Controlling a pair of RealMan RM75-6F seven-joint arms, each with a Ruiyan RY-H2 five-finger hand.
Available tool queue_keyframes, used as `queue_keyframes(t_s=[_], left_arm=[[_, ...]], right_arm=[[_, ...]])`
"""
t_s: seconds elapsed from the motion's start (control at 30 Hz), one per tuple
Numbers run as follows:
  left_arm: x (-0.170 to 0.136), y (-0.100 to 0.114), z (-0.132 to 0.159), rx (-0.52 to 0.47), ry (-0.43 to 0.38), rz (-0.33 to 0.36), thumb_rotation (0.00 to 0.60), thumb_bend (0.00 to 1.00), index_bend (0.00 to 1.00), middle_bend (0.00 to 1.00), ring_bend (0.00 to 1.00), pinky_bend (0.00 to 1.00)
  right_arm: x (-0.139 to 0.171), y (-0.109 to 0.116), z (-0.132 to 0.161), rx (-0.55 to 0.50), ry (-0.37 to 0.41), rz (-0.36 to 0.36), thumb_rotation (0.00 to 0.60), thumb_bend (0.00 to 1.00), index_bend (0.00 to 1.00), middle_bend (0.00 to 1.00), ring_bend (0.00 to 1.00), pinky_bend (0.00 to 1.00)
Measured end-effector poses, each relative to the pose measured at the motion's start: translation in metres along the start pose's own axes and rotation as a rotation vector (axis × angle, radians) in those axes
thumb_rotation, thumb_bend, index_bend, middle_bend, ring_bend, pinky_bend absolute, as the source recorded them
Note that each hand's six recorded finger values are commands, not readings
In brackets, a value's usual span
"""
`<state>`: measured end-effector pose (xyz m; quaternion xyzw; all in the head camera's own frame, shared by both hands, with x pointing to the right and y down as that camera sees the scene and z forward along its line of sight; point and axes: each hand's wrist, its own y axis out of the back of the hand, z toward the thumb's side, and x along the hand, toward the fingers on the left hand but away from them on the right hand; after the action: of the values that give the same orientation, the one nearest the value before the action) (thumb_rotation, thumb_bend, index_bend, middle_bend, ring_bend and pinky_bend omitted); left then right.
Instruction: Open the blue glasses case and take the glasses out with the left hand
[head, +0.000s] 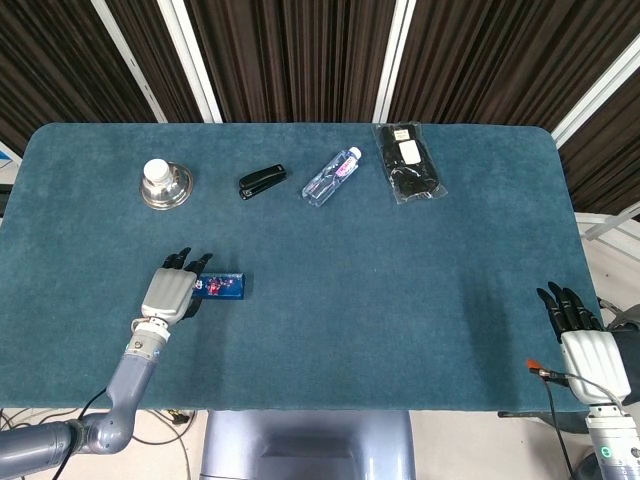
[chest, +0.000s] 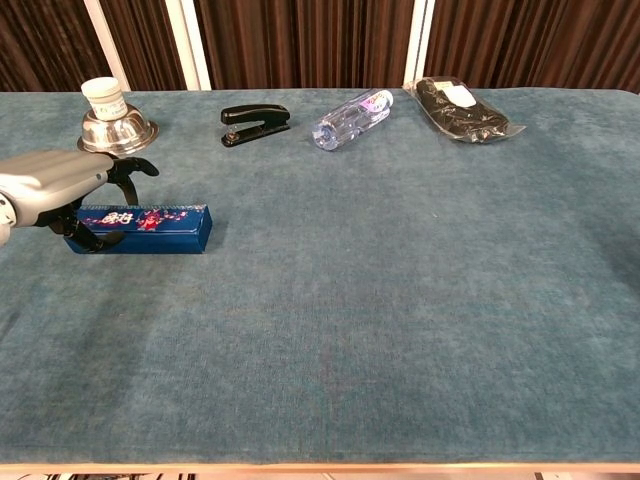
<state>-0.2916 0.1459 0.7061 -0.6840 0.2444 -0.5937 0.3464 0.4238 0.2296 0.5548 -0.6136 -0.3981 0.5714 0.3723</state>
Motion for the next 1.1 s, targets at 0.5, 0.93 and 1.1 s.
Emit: queue_keyframes(t_s=[0.5, 0.93, 1.1], left_arm=[[0.001, 0.001, 0.000, 0.002, 0.001, -0.002, 0.600, 0.59, 0.12, 0.33, 0.05, 0.14], [0.005, 0.006, -0.003, 0.007, 0.012, 0.010, 0.600, 0.61, 0.13, 0.33, 0.05, 0.14], [0.011, 0.008, -0.004, 0.024, 0.013, 0.016, 0.600, 0.61, 0.13, 0.33, 0.05, 0.14]], right_arm=[[0.000, 0.000, 0.000, 0.002, 0.000, 0.000, 0.600, 0.11, 0.00, 0.00, 0.00, 0.23], [0.000, 0.000, 0.000, 0.002, -0.002, 0.001, 0.600, 0.11, 0.00, 0.00, 0.00, 0.23], [0.000, 0.000, 0.000, 0.003, -0.002, 0.001, 0.600, 0.11, 0.00, 0.00, 0.00, 0.23]])
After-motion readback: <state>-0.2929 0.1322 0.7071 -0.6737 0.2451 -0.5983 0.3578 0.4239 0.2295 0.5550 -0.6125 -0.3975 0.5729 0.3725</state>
